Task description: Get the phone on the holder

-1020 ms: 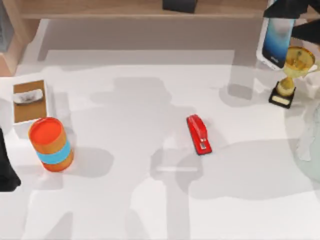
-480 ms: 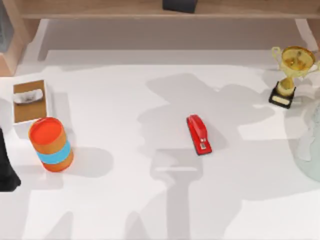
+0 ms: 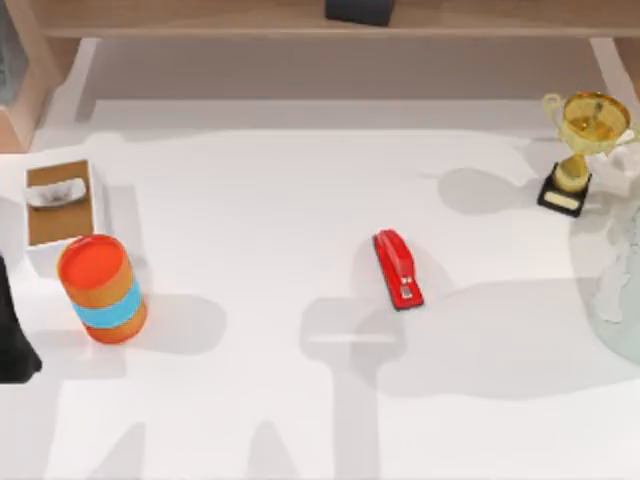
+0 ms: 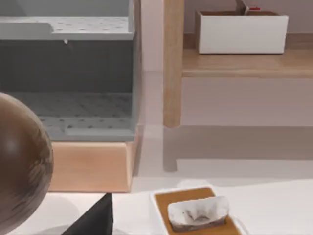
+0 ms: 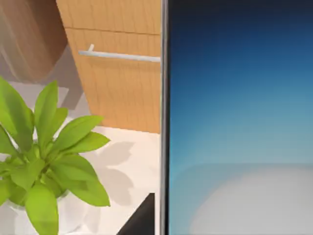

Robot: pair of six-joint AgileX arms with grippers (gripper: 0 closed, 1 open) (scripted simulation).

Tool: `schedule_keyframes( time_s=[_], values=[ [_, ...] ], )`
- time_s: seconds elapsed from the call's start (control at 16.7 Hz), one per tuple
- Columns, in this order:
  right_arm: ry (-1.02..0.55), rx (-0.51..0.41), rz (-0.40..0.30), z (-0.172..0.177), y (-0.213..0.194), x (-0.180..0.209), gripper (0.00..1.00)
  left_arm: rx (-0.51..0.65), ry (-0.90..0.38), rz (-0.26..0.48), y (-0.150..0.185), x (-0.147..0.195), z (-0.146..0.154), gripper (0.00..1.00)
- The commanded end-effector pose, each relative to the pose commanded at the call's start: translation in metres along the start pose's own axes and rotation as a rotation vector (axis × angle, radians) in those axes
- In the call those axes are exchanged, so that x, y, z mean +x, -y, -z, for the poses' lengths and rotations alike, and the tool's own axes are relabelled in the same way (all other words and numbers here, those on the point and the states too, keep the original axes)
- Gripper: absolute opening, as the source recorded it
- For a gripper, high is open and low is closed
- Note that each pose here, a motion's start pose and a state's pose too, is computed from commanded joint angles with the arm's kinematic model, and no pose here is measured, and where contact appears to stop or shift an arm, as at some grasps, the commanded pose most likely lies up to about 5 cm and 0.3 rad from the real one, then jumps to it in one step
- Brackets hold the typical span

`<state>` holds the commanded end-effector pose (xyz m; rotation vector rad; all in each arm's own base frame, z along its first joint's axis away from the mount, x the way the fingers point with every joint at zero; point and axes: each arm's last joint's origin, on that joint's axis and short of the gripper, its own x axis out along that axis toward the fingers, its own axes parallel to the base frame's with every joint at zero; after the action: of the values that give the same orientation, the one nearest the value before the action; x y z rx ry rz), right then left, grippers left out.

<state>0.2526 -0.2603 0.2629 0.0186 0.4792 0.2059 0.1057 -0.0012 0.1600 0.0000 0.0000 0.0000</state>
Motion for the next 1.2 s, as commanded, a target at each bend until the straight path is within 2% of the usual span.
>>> schedule_keyframes(
  time_s=[0.12,0.36,0.9,1.2],
  values=[
    [-0.008,-0.029,0.025,0.026,0.009,-0.015,0.00,0.000,0.000,0.000,0.000,0.000,0.000,1.00],
    [-0.008,-0.049,0.009,0.055,0.010,-0.023,0.00,0.000,0.000,0.000,0.000,0.000,0.000,1.00],
    [-0.003,-0.054,0.009,0.054,0.010,-0.020,0.00,0.000,0.000,0.000,0.000,0.000,0.000,1.00],
    [-0.014,-0.092,0.041,0.047,0.009,-0.006,0.00,0.000,0.000,0.000,0.000,0.000,0.000,1.00]
  ],
)
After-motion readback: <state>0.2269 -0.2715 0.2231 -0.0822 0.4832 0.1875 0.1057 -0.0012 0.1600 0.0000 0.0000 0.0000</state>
